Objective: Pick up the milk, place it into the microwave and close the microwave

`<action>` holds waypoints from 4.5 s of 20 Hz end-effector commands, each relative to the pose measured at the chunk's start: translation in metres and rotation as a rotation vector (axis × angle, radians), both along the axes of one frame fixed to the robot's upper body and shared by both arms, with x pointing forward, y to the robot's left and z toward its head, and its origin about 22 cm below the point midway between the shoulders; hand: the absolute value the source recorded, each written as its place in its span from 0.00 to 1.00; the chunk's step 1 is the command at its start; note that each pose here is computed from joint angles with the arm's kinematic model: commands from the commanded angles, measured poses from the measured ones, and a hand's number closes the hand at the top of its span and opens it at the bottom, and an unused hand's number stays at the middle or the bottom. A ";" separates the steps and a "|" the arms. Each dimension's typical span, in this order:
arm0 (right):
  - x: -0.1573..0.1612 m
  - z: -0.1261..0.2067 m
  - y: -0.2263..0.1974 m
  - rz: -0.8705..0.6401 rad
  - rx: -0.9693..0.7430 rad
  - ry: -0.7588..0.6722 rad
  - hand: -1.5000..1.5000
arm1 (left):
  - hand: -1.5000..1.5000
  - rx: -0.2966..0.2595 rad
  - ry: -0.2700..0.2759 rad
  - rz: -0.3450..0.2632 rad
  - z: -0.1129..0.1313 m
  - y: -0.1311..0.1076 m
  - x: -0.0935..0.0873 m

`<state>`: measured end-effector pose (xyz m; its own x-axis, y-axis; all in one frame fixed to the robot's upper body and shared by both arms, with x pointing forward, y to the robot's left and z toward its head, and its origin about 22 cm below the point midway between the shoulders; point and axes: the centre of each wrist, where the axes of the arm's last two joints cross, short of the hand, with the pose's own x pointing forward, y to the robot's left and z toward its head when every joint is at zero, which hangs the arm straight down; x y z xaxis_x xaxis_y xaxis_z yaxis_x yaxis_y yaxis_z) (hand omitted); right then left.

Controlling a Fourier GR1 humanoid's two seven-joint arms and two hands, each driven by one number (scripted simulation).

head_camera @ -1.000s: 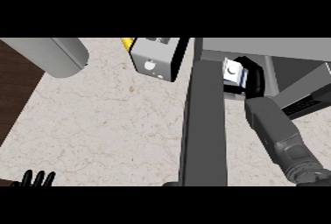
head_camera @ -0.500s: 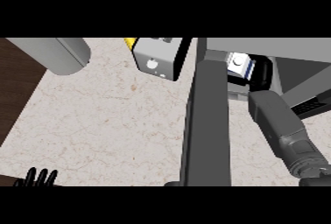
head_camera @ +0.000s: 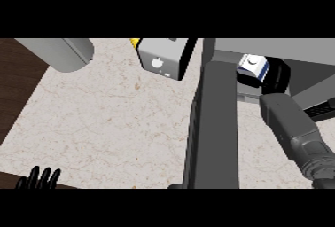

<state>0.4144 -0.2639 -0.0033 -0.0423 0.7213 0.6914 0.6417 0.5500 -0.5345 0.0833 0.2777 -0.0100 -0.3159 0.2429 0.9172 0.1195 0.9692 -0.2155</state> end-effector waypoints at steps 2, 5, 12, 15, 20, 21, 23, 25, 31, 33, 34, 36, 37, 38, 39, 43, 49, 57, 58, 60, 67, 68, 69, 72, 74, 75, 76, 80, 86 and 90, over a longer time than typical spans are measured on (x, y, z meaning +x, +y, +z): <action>-0.031 -0.036 -0.029 -0.287 -0.194 0.144 0.00 | 0.00 0.002 -0.025 -0.030 0.003 -0.001 0.006; -0.037 -0.044 -0.032 -0.358 -0.207 0.186 0.00 | 0.00 0.016 -0.009 -0.028 0.000 0.000 0.008; -0.005 -0.015 0.024 0.109 -0.238 0.166 0.00 | 0.00 0.025 -0.008 -0.024 -0.004 0.002 0.013; -0.006 -0.018 0.041 0.173 -0.222 0.185 0.00 | 0.00 0.013 0.001 -0.015 -0.003 0.001 0.015; -0.004 -0.018 0.065 0.262 -0.168 0.200 0.00 | 0.00 0.017 -0.024 -0.021 -0.005 -0.004 0.018; -0.005 -0.020 0.061 0.295 -0.154 0.208 0.00 | 0.00 0.037 -0.031 -0.016 -0.003 0.000 0.020; 0.001 -0.010 0.078 0.315 -0.099 0.192 0.00 | 0.00 0.042 -0.039 -0.015 0.003 0.006 0.023; 0.003 -0.006 0.083 0.339 -0.018 0.176 0.00 | 0.00 0.032 -0.024 -0.013 -0.002 0.000 0.014; -0.011 -0.028 0.081 0.419 0.149 0.127 0.00 | 0.00 0.027 -0.018 0.006 0.001 0.005 0.008; -0.014 -0.032 0.077 0.466 0.217 0.129 0.00 | 0.00 0.023 -0.012 -0.020 -0.008 0.004 0.011; -0.015 -0.032 0.065 0.467 0.229 0.121 0.00 | 0.00 0.039 -0.024 -0.011 0.002 0.013 0.007; -0.030 -0.053 0.077 0.508 0.317 0.111 0.00 | 0.00 0.034 -0.018 -0.012 -0.001 0.011 0.007; -0.024 -0.046 0.074 0.502 0.328 0.113 0.00 | 0.00 0.041 -0.004 -0.012 -0.007 0.012 0.003; -0.030 -0.052 0.061 0.539 0.342 0.089 0.00 | 0.00 0.027 -0.028 0.021 -0.002 0.010 0.009; -0.033 -0.057 0.060 0.541 0.371 0.101 0.00 | 0.00 0.018 -0.003 -0.005 -0.007 -0.002 -0.001; -0.054 -0.082 0.070 0.569 0.414 0.107 0.00 | 0.00 0.029 -0.008 -0.005 0.001 0.000 0.001; -0.074 -0.102 0.063 0.610 0.471 0.056 0.00 | 0.00 0.030 0.036 0.025 -0.008 -0.001 -0.009; -0.111 -0.133 0.044 0.740 0.578 0.060 0.00 | 0.00 0.053 0.056 -0.019 0.000 -0.014 -0.005; -0.116 -0.136 0.043 0.738 0.584 0.084 0.00 | 0.00 0.076 0.071 -0.021 0.010 -0.016 -0.009; -0.132 -0.146 0.022 0.757 0.585 0.141 0.00 | 0.00 0.077 0.079 -0.069 0.003 -0.014 -0.006; -0.164 -0.154 -0.020 0.691 0.545 0.127 0.00 | 0.00 0.080 0.120 -0.068 -0.003 -0.024 -0.007; -0.149 -0.145 -0.013 0.673 0.544 0.080 0.00 | 0.00 0.067 0.098 -0.105 -0.011 -0.023 0.004; -0.167 -0.155 -0.019 0.672 0.557 0.100 0.00 | 0.00 0.073 0.110 -0.142 -0.026 -0.031 0.019; -0.178 -0.151 -0.052 0.649 0.523 0.077 1.00 | 0.00 0.104 0.113 -0.255 -0.031 -0.041 0.013; -0.177 -0.144 -0.067 0.649 0.519 0.059 1.00 | 0.00 0.148 0.125 -0.316 -0.019 -0.050 0.025; -0.191 -0.147 -0.077 0.632 0.535 0.062 1.00 | 0.00 0.176 0.133 -0.316 -0.028 -0.043 0.044; -0.201 -0.147 -0.081 0.620 0.527 0.093 1.00 | 0.00 0.180 0.159 -0.330 -0.028 -0.060 0.031; -0.215 -0.141 -0.111 0.555 0.593 0.050 0.00 | 1.00 0.285 0.098 -0.387 -0.028 -0.069 0.046; -0.242 -0.128 -0.149 0.541 0.622 0.024 0.00 | 1.00 0.269 0.098 -0.407 -0.043 -0.129 0.080; -0.260 -0.137 -0.156 0.499 0.624 0.007 0.00 | 1.00 0.324 0.094 -0.313 -0.040 -0.129 0.096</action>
